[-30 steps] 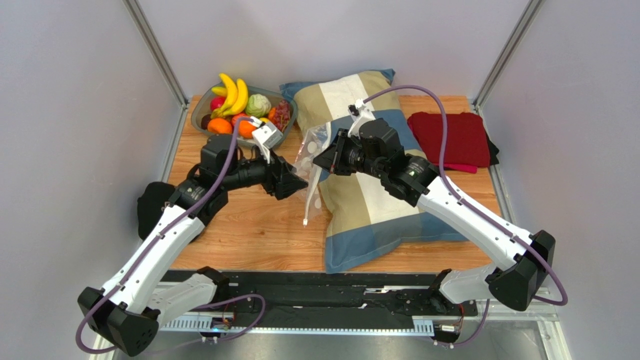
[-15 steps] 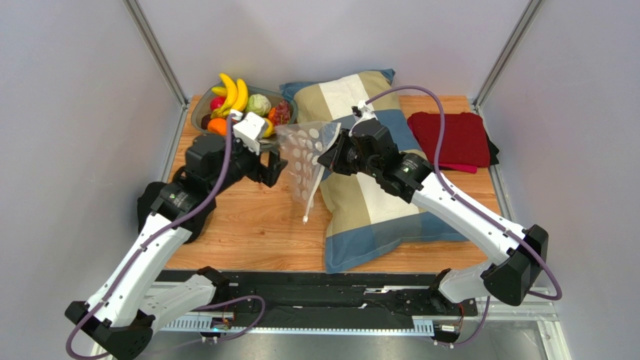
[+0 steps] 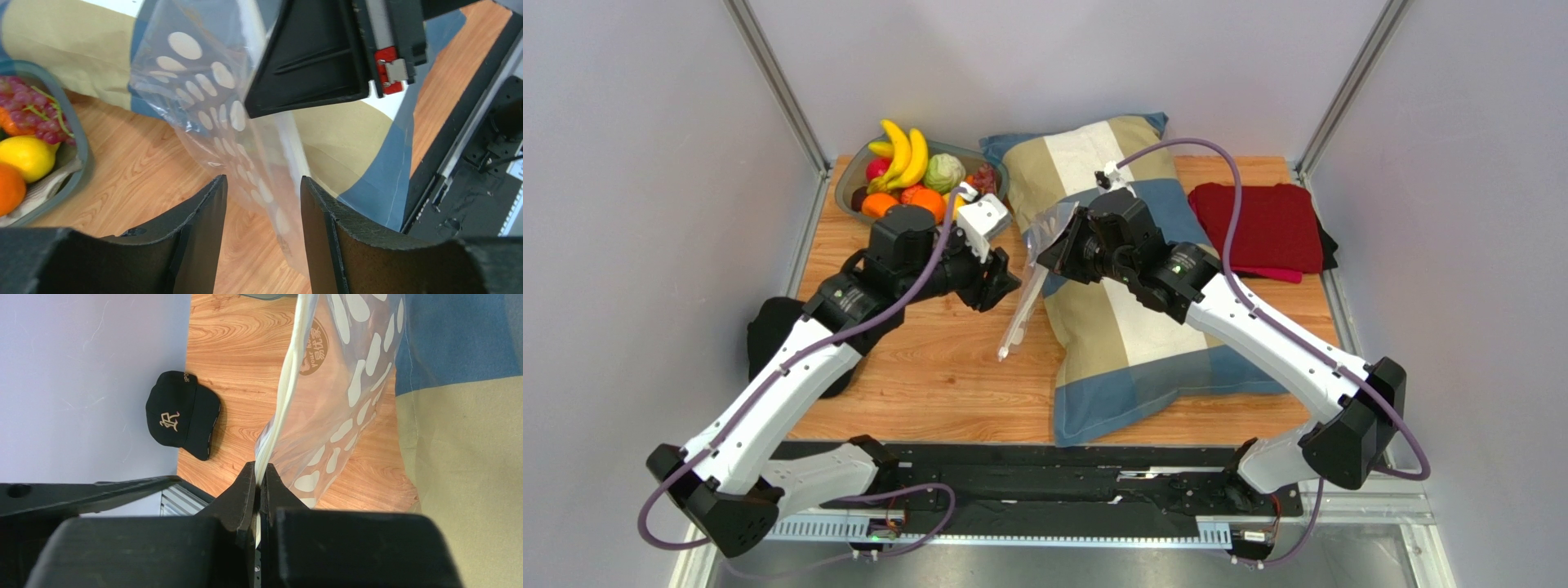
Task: Place the food in the zip-top bag and seal the zipper
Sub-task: Pick up the zipper food storage bag at the center of the board.
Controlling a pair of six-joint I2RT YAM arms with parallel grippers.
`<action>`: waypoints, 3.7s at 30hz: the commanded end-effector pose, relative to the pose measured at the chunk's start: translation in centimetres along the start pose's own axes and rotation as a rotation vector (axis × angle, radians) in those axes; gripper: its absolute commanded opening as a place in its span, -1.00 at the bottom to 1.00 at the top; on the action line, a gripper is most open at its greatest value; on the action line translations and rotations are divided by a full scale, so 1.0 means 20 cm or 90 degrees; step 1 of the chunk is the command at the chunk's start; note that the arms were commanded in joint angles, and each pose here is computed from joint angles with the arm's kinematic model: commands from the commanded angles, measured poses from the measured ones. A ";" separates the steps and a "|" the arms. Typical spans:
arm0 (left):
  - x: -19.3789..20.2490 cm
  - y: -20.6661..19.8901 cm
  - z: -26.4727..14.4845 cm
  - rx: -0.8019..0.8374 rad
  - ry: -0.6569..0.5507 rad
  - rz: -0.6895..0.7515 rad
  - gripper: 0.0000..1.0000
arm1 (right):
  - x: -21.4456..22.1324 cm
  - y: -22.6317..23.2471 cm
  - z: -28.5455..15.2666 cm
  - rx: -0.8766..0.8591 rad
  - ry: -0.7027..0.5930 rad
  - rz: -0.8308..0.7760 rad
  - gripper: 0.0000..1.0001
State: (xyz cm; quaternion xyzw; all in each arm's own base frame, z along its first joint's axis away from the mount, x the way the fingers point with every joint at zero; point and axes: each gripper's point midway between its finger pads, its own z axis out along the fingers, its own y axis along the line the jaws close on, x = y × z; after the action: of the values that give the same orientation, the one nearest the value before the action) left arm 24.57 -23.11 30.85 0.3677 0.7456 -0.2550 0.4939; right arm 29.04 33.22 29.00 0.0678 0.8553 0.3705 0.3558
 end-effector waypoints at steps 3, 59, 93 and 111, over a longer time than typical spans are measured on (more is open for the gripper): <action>-0.03 -0.09 0.04 0.029 -0.002 0.058 0.13 | -0.06 0.10 -0.02 -0.028 -0.018 0.030 -1.00; 0.00 -0.11 0.14 0.040 0.028 0.026 0.11 | -0.04 0.02 -0.07 -0.023 -0.023 0.027 -1.00; 0.05 -0.15 0.15 0.067 0.045 0.024 0.10 | -0.03 0.02 -0.03 -0.022 -0.013 0.036 -1.00; 0.11 -0.15 0.17 0.071 0.067 0.032 0.02 | -0.03 0.03 -0.03 -0.024 -0.008 0.039 -1.00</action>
State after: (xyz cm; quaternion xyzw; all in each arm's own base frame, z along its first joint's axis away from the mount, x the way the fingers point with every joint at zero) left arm 24.44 -26.28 26.72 0.4124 0.7596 -0.2425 0.4406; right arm 28.43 32.63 28.12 0.0841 0.8589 0.3765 0.3369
